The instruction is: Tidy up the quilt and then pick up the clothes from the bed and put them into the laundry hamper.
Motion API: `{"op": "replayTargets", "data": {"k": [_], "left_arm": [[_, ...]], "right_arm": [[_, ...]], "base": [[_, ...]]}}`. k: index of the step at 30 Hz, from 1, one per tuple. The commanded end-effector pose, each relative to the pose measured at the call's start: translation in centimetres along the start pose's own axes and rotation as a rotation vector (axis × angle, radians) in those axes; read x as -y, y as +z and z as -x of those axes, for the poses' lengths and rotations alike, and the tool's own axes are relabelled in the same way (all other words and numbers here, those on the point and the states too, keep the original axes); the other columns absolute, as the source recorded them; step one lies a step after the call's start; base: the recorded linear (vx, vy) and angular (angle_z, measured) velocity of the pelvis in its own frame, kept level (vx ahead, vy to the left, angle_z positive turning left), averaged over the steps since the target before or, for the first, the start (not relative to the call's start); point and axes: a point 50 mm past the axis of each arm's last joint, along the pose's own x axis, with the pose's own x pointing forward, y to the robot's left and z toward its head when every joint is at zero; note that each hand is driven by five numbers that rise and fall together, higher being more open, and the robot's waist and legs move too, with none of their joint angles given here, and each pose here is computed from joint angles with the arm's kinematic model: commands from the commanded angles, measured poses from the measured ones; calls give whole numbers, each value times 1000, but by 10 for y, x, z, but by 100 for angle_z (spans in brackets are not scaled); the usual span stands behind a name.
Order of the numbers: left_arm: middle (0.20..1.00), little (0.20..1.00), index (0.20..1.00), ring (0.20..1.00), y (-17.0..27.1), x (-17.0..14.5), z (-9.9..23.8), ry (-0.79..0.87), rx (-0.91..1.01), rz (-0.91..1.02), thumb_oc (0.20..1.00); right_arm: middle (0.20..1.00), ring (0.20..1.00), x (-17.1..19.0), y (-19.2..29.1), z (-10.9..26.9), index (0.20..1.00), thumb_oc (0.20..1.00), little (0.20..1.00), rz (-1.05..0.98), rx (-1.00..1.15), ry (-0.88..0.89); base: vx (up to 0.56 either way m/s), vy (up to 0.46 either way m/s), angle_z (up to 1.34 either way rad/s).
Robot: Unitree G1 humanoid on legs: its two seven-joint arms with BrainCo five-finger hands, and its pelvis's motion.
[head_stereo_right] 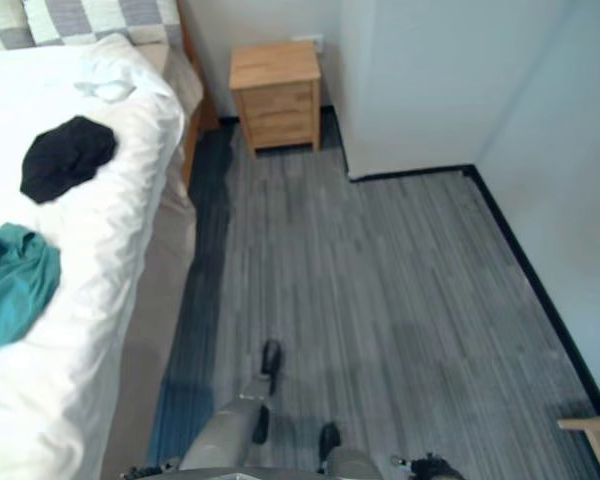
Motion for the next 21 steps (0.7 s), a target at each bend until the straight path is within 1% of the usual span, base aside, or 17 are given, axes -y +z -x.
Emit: {"op": "replayTargets", "data": {"k": [1,4,7,9,11,14,17,19,21], "left_arm": [[1000,1000,1000,1000,-17,-17,-1,34,-16,-80,1000],[1000,1000,1000,1000,-7,-20,-3,27,32,-106,1000],[1000,1000,1000,1000,11,-22,-5,19,72,-79,1000],[1000,1000,1000,1000,24,-20,-5,10,105,-88,1000],[1000,1000,1000,1000,27,-19,-5,13,111,-88,1000],[1000,1000,1000,1000,30,-15,-4,25,111,-102,1000],[1000,1000,1000,1000,27,-13,-4,56,94,-150,1000],[1000,1000,1000,1000,20,-12,-3,78,75,-154,1000],[1000,1000,1000,1000,16,-10,-2,65,70,-154,1000]], "right_arm": [[1000,1000,-3,-14,2,1000,1000,1000,-8,-9,2],[1000,1000,-10,-20,4,1000,1000,1000,-27,-17,2],[1000,1000,-17,-16,5,1000,1000,1000,-35,-1,12],[1000,1000,-17,-13,5,1000,1000,1000,-60,2,23],[1000,1000,-18,-12,4,1000,1000,1000,-36,8,29],[1000,1000,-21,-18,5,1000,1000,1000,-57,-17,34],[1000,1000,-21,-25,6,1000,1000,1000,-79,-50,31],[1000,1000,-22,-29,6,1000,1000,1000,-53,-80,34],[1000,1000,-20,-31,6,1000,1000,1000,-37,-80,21]], "base": [[518,182,-2],[620,321,13],[604,56,15],[528,-142,30],[779,-258,36],[779,-239,46],[705,-245,36],[710,-298,61],[462,-164,56]]}}
